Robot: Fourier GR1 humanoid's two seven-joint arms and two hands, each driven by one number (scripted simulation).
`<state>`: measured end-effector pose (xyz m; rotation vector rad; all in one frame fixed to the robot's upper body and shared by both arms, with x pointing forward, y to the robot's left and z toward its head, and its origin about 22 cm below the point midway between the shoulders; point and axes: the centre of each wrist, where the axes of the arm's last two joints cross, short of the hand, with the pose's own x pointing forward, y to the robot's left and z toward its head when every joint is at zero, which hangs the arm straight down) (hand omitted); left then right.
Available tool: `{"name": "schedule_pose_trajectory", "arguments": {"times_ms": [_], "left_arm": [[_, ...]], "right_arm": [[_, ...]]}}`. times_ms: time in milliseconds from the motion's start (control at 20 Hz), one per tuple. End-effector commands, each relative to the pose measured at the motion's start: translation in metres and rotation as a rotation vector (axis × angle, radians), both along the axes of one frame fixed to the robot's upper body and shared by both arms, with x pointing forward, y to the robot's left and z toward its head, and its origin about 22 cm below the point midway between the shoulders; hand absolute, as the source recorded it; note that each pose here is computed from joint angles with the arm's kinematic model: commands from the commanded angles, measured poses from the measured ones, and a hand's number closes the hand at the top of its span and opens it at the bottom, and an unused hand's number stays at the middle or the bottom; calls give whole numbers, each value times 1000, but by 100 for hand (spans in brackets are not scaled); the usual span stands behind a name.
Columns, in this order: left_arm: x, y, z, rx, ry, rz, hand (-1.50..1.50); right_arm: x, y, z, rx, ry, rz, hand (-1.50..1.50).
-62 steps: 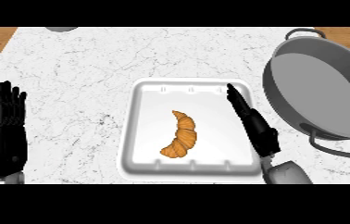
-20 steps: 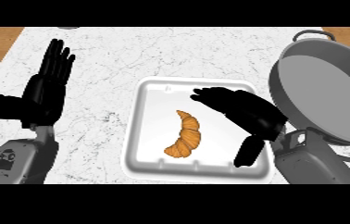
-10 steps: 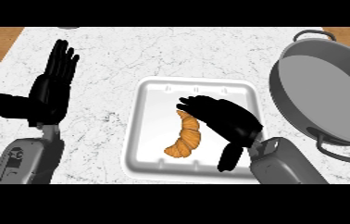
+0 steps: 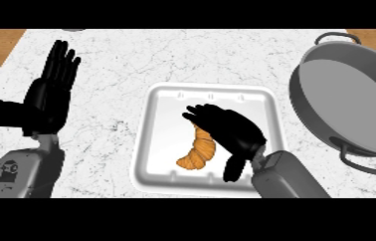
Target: Pick the croissant from the tray and place it in the pot
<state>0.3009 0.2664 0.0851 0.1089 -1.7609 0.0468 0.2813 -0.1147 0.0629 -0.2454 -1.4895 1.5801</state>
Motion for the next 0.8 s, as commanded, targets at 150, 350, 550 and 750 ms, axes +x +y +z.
{"name": "schedule_pose_trajectory", "arguments": {"times_ms": [150,350,550,750], "left_arm": [[2,-8,4,14,10,-4,0],[-11,4,-7,-17,0,-12,0],[-11,10,-15,-8,-2,6,0],[-7,7,-7,7,4,-8,0]], "right_arm": [[-2,14,-19,-30,14,-19,-150],[10,10,-70,-42,6,1,-150],[7,24,-63,-4,9,22,-150],[12,36,-65,20,38,15,-150]]}}
